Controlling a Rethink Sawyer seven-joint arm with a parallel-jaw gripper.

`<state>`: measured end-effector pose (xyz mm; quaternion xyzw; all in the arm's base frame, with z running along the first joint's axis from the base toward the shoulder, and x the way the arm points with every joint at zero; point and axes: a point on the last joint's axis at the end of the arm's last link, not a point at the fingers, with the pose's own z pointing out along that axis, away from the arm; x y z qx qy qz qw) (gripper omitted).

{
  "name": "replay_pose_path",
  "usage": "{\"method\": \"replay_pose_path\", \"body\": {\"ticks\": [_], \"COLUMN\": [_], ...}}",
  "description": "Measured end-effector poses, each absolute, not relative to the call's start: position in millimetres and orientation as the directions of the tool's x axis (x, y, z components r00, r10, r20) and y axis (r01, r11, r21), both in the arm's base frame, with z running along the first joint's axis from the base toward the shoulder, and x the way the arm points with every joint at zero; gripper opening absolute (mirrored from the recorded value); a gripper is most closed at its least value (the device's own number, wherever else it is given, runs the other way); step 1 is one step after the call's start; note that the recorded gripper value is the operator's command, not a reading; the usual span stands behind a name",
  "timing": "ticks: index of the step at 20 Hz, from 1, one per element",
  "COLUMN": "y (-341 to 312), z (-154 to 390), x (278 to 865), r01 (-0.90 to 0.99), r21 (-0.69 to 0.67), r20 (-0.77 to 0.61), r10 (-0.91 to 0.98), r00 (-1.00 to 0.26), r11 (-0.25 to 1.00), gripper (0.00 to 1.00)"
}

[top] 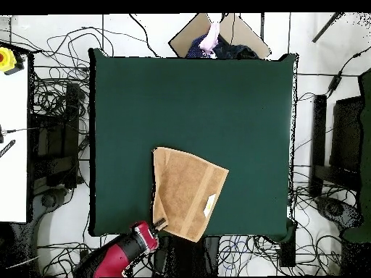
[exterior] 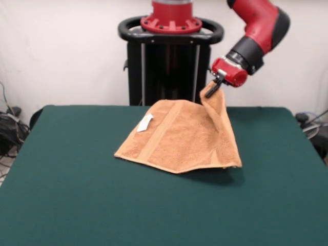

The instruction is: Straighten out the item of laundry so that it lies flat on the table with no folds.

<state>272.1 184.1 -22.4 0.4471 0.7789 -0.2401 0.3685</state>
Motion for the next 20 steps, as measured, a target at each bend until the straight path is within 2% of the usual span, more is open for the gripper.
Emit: {"method": "replay_pose_path", "body": {"ticks": [4,9,20], "y": [193.3,207.2,243.1], "z": [-27.0,-31.3,-55.2], "x": [270.6,262.8,244.0], "r01": [0.939,0.962,0.957], "r21": [0.049,0.088,0.016], "r20": [-0.796,-0.824,-0.853], "r10": [0.581,0.562,0.503], "r00": [-0.168,-0.075,-0.139], "r11": [0.339,0.257,0.291], "gripper": [0.0,0.0,0.0]}}
